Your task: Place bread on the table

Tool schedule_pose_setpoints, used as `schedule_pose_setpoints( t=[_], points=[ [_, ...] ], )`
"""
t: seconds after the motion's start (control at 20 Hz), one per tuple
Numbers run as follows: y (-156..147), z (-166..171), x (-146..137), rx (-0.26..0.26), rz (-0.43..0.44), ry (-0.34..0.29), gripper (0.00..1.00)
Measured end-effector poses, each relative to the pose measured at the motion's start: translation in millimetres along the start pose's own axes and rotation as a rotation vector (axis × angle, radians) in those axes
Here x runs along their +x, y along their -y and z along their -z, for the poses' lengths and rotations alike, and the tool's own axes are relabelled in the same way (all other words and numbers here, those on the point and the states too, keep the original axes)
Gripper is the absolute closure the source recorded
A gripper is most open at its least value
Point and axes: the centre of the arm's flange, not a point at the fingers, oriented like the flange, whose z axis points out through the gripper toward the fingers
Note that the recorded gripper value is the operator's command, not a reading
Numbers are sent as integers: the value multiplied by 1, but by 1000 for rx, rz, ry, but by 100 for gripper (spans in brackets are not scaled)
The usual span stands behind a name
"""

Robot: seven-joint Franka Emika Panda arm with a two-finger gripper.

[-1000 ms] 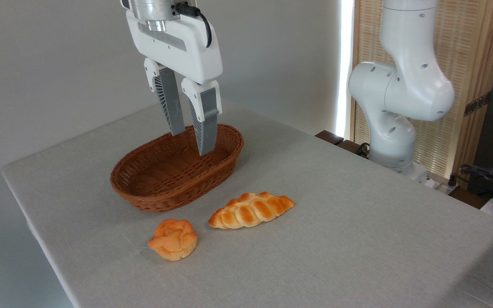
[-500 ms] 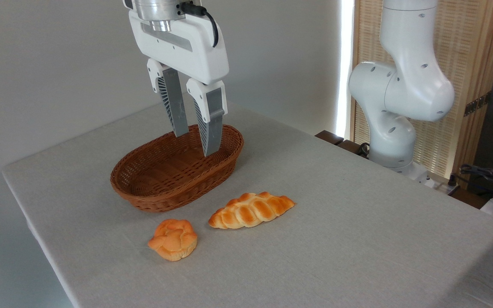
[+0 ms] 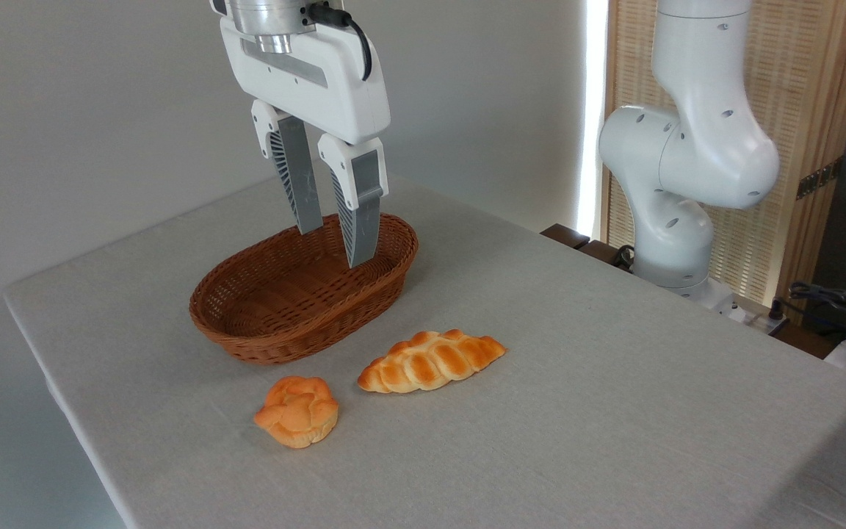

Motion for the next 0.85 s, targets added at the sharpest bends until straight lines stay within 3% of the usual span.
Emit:
schedule_pose_setpoints(
  t=[0.85],
  points=[
    [2, 0, -2, -1, 5, -1, 0]
  ],
)
